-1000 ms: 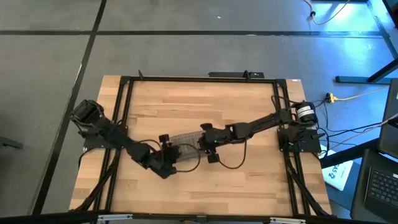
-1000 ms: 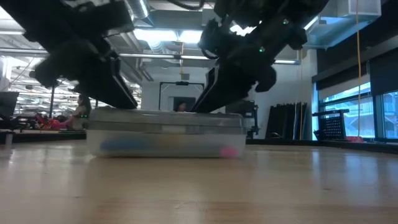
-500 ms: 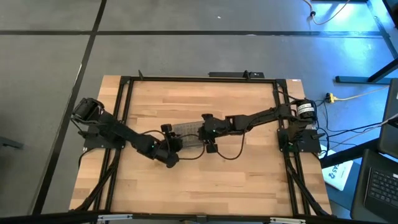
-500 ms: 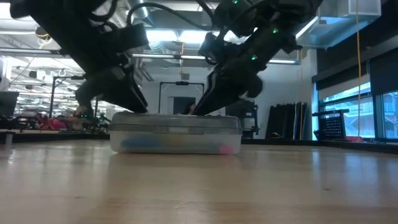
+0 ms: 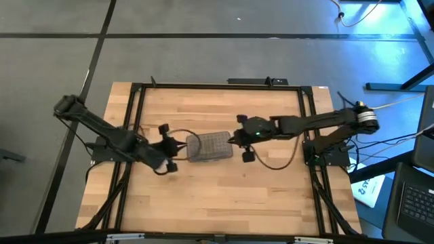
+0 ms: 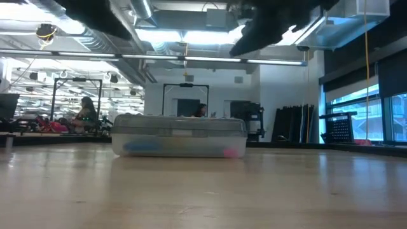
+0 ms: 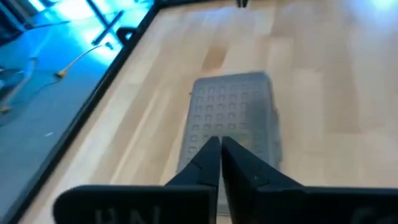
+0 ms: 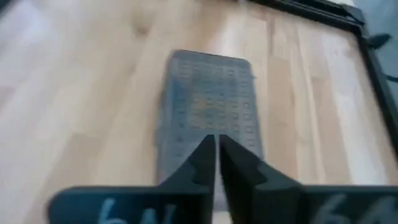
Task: Pack school essentials
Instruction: Return to Home Position
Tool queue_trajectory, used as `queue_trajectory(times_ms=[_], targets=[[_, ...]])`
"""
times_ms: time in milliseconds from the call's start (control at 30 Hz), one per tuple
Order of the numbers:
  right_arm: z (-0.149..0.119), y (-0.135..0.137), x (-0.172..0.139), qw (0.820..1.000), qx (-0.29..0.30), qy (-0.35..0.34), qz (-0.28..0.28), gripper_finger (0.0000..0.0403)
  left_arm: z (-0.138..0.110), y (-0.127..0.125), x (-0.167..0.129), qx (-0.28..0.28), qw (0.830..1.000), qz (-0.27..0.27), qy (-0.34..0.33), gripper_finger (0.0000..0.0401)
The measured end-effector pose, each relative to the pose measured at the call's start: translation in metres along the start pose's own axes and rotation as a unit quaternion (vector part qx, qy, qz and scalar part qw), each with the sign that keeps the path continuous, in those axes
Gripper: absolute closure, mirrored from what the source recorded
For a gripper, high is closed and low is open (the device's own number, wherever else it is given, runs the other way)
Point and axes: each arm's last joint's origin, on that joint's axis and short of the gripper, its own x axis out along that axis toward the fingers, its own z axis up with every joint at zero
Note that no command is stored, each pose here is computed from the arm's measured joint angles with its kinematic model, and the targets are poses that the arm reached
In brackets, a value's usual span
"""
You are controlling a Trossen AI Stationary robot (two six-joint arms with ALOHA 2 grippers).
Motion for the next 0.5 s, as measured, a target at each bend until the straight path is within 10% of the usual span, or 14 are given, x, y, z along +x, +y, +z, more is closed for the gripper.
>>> queue_trajectory(times_ms=[500], targets=[[-0.077,0.017,-0.078,0.971,0.082,-0.223,-0.01,0.0397,-0.057,0.037,-0.031,-0.082,0.971,-0.11,-0.196,0.04]])
